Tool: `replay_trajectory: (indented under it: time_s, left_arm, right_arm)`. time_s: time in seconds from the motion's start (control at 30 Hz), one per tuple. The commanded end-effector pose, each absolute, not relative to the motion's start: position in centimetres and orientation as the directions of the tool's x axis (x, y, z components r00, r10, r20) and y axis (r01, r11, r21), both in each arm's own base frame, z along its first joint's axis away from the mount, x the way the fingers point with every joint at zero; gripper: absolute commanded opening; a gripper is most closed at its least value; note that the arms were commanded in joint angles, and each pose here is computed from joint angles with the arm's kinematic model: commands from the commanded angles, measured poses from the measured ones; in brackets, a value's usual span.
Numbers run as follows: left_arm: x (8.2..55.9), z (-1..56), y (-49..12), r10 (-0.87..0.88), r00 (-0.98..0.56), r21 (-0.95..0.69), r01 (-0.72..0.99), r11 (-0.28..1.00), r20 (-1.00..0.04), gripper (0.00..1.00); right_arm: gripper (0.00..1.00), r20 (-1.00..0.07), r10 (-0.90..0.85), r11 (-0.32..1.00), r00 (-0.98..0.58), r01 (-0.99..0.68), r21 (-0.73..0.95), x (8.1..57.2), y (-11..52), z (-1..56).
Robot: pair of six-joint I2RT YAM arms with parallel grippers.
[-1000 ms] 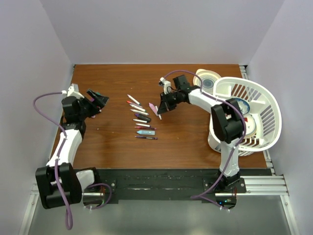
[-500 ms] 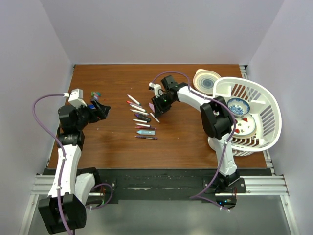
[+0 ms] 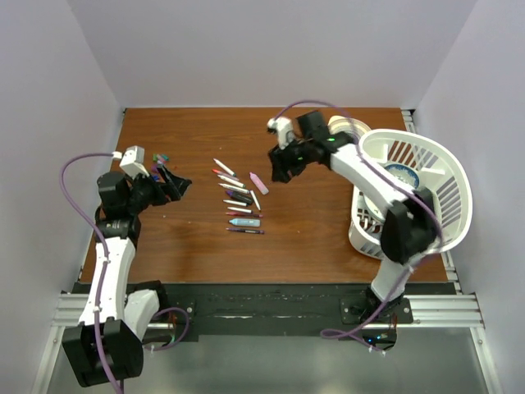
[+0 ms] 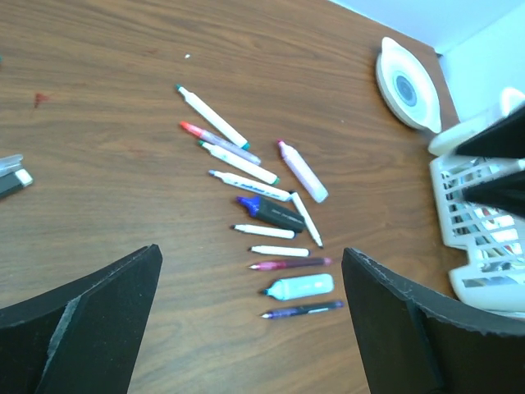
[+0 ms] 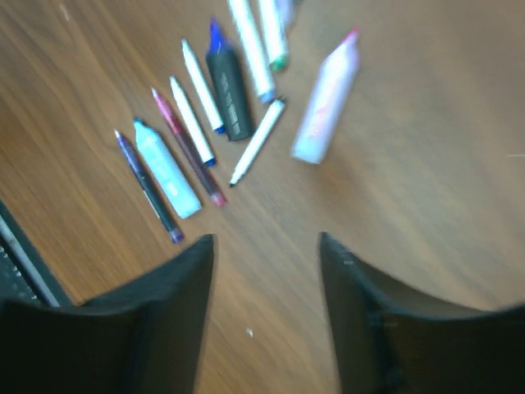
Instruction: Open the pen caps
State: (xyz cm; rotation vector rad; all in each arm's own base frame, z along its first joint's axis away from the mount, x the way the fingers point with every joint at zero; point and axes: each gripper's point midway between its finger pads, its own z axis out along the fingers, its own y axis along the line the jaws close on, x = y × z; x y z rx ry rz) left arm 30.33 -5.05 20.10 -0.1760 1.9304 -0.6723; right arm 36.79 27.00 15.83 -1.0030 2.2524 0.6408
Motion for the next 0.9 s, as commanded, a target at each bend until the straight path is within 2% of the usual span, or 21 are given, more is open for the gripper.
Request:
replay_trajectory:
  time_s: [0.0,0.07,0.23,0.3,0.47,0.63,0.87]
  left_arm:
    - [31.0,26.9,-6.2,-0.374,-0.395,-0.497,0.28,0.821,-0.839,0.98]
    - [31.2,29.4,-6.3,-0.355,-0.358,-0.465,0.295,0.834,-0.864,1.0]
    - [31.3,34.8,-5.5,-0.316,-0.24,-0.38,0.299,0.875,-0.918,1.0]
    - [31.2,37.6,-4.9,-0.306,-0.177,-0.346,0.283,0.894,-0.935,1.0]
    - [30.5,42.1,-4.5,-0.292,-0.097,-0.308,0.278,0.91,-0.952,1.0]
    - [29.8,43.5,-5.3,-0.299,-0.084,-0.31,0.324,0.894,-0.951,1.0]
    - [29.1,44.3,-5.8,-0.292,-0.072,-0.298,0.35,0.888,-0.954,1.0]
  right_arm:
    - [0.81,-0.872,-0.391,0.697,-0.296,-0.713,-0.07,38.7,20.6,27.3]
    - [0.99,-0.92,-0.294,0.787,-0.26,-0.612,-0.078,38.6,16.2,31.8]
    - [0.99,-0.962,-0.177,0.911,-0.209,-0.404,-0.08,36.2,9.0,38.0]
    - [0.99,-0.98,-0.099,0.972,-0.171,-0.229,-0.059,34.7,6.1,40.4]
    - [0.99,-0.989,-0.006,0.999,-0.149,-0.038,-0.001,31.3,2.7,43.4]
    - [0.99,-0.994,0.008,1.0,-0.112,0.012,0.007,28.8,1.5,45.0]
    - [0.99,-0.995,-0.009,0.999,-0.1,-0.035,-0.005,28.1,2.2,45.6]
